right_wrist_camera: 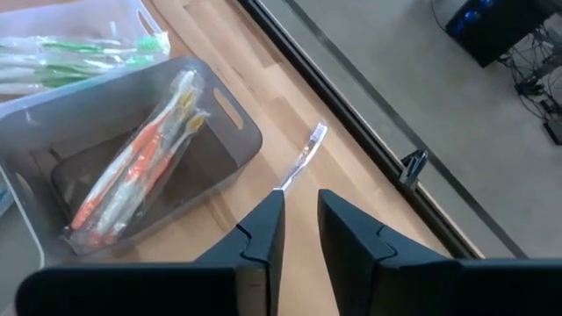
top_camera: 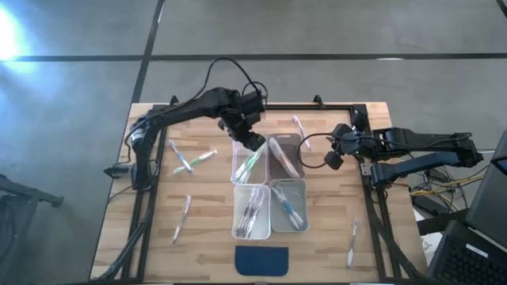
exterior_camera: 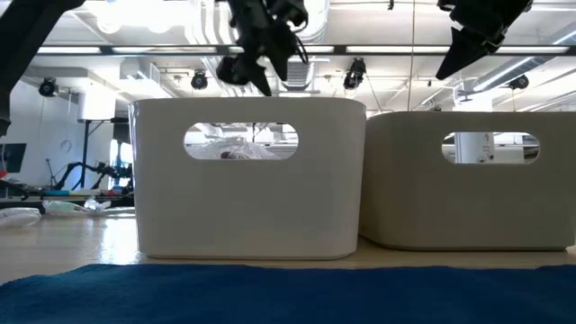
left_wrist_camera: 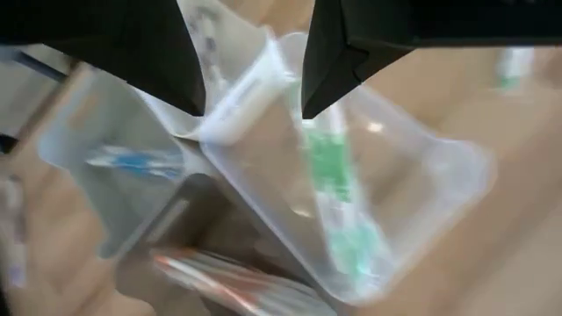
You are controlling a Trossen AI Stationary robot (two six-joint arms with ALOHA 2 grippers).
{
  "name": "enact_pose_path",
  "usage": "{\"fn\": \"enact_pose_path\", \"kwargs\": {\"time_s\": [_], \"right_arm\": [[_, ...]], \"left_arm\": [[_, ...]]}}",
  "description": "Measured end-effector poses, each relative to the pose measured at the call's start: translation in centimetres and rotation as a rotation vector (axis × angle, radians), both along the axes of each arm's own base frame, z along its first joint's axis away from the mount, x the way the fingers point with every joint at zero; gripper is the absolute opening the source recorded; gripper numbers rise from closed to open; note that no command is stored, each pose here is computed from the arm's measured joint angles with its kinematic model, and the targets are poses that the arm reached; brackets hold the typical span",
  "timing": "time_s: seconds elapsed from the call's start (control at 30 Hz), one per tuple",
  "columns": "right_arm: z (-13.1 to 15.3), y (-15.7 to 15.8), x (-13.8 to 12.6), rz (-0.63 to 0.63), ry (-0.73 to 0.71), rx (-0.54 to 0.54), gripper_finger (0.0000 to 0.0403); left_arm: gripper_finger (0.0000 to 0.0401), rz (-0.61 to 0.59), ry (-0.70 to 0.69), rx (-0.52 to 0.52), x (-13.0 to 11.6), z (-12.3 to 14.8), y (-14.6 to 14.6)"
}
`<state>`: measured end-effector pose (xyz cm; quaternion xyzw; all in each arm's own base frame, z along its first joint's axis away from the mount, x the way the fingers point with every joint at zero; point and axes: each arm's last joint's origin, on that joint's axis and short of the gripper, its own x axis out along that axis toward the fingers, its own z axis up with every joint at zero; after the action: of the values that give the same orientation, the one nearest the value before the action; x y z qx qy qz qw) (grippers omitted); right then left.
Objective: Pick & Place Toothbrushes
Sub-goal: Put the violet toothbrush into the white bin
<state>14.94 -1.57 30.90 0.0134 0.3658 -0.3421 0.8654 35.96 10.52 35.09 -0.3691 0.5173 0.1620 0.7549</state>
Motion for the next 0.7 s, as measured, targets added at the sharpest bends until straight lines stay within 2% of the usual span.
{"fn": "enact_pose_path", "kwargs": {"time_s": [0.33, 0.53, 0.7], "right_arm": [[-0.6, 0.1, -0.6, -0.059, 0.019, 0.086, 0.0097], [-0.7, 0.1, -0.6, -0.059, 0.026, 0.099, 0.011], [-0.8, 0.3, -0.6, -0.095, -0.017, 0.196, 0.0114]], "left_arm": [[0.0193, 0.004, -0.003, 0.345, -3.1, 5.5, -3.2], [0.0193, -0.004, 0.005, 0.537, -5.1, 6.8, -5.8], [0.0193, 0.063, 0.028, 0.77, -7.0, 7.1, -8.2]]}}
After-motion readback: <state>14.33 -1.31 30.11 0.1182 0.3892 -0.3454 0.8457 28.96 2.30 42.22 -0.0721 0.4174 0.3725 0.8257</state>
